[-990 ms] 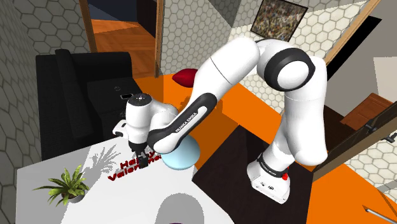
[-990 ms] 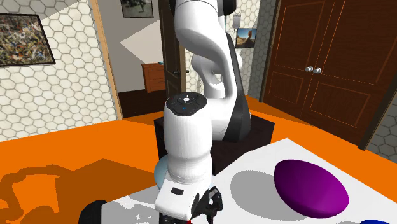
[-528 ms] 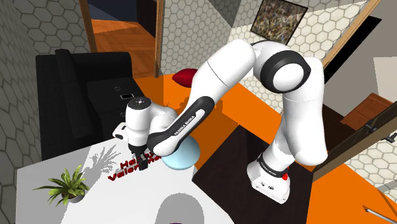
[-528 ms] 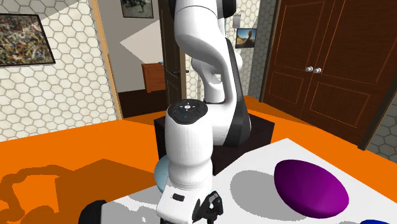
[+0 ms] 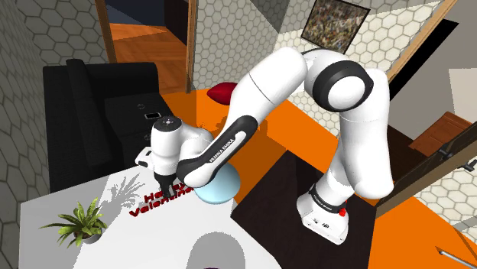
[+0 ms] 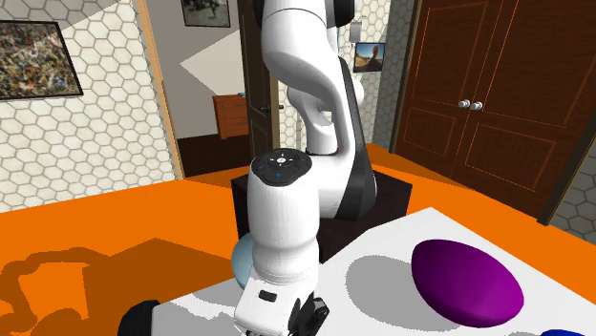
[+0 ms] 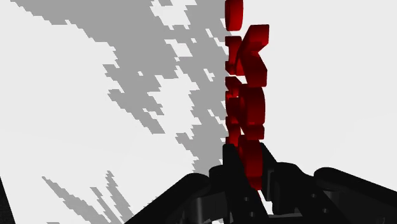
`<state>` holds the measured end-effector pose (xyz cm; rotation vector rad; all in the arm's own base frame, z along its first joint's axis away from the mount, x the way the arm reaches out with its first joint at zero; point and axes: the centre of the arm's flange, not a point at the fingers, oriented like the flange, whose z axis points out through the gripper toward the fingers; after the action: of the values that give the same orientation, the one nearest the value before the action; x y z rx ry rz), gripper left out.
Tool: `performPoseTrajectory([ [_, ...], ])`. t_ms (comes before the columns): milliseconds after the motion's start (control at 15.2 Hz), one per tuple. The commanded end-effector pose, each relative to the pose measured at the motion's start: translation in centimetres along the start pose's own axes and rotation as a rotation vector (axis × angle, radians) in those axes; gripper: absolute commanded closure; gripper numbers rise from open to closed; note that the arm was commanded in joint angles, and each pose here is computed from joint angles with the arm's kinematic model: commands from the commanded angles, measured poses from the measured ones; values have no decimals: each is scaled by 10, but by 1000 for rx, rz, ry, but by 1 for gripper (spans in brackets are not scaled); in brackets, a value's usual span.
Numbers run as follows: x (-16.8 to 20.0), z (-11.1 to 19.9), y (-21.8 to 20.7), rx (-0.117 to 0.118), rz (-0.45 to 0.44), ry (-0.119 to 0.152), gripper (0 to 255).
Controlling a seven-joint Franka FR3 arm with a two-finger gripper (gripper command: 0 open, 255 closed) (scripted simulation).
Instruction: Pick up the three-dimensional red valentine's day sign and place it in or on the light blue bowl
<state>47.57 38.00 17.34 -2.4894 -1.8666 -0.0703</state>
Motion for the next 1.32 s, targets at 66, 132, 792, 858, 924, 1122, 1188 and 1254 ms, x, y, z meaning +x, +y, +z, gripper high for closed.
performPoseTrajectory([
  [66, 0, 1, 0, 1, 0, -1, 255],
  [132, 0, 1, 0, 1, 0, -1, 255],
  [792, 2, -47, 0, 1, 0, -1, 255],
  [858, 3, -52, 0, 1, 0, -1, 255],
  [924, 3, -57, 0, 1, 0, -1, 255],
  [1122, 4, -73, 0, 1, 0, -1, 255],
  [1188, 4, -79, 0, 1, 0, -1, 255],
  [1254, 4, -84, 0, 1, 0, -1, 255],
])
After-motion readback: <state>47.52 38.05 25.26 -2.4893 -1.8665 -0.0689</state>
